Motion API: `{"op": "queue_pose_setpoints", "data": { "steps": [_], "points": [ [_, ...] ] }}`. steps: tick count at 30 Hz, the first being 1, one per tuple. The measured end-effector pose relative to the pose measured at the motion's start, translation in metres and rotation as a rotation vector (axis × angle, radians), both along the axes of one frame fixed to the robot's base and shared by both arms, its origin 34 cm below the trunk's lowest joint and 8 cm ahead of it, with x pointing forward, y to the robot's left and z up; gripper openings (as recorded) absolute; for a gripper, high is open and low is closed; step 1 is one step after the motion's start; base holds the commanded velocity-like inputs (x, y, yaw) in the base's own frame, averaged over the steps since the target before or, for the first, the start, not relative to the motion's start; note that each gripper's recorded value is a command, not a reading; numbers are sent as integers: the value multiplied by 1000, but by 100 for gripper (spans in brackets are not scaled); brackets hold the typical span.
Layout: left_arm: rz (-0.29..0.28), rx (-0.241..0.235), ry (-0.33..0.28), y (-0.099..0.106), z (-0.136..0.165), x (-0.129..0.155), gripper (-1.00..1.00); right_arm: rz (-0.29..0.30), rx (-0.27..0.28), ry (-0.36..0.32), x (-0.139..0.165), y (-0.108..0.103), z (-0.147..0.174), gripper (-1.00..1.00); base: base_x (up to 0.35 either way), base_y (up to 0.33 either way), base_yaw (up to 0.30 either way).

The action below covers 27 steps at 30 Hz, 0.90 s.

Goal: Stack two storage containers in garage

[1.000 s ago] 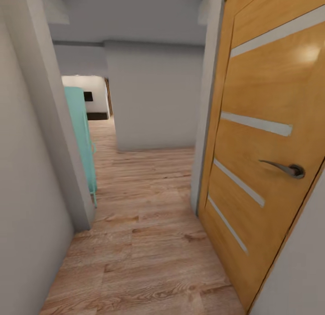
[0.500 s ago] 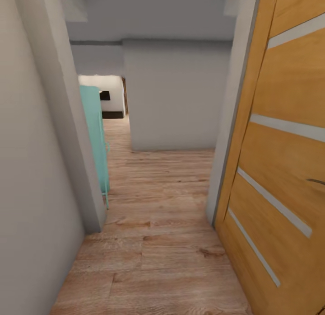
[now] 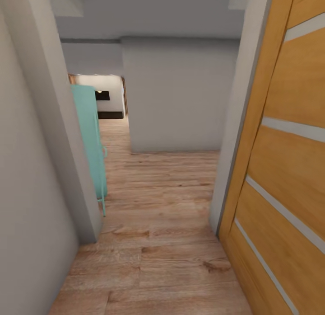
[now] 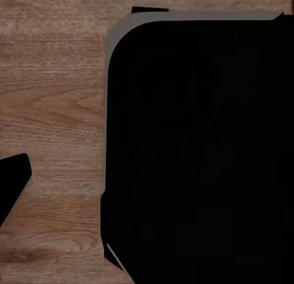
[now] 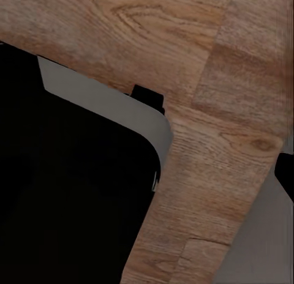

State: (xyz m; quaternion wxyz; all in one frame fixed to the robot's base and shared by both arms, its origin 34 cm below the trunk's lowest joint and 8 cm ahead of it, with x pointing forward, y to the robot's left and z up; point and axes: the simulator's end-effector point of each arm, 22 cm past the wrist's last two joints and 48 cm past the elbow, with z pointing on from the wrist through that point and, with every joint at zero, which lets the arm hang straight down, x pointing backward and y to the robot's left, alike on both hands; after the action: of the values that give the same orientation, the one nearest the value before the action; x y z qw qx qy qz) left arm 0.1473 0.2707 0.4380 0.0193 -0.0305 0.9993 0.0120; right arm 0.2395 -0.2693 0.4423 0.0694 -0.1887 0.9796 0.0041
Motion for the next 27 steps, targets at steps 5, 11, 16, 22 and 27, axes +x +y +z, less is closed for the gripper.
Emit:
{"op": "queue_pose_setpoints", "data": {
  "steps": [5,11,16,22,27],
  "points": [
    [0,0,0,0,0,0,100,2,1,-1,0,0,0,100,322,0,0],
    [0,0,0,0,0,0,100,3,1,-1,0,0,0,100,322,0,0],
    [0,0,0,0,0,0,100,5,1,-2,0,1,0,100,322,0,0],
    [0,-1,0,0,0,0,100,3,3,-3,0,2,0,100,322,0,0],
    [0,-1,0,0,0,0,100,-6,6,-3,1,8,0,100,322,0,0]
  ]
}}
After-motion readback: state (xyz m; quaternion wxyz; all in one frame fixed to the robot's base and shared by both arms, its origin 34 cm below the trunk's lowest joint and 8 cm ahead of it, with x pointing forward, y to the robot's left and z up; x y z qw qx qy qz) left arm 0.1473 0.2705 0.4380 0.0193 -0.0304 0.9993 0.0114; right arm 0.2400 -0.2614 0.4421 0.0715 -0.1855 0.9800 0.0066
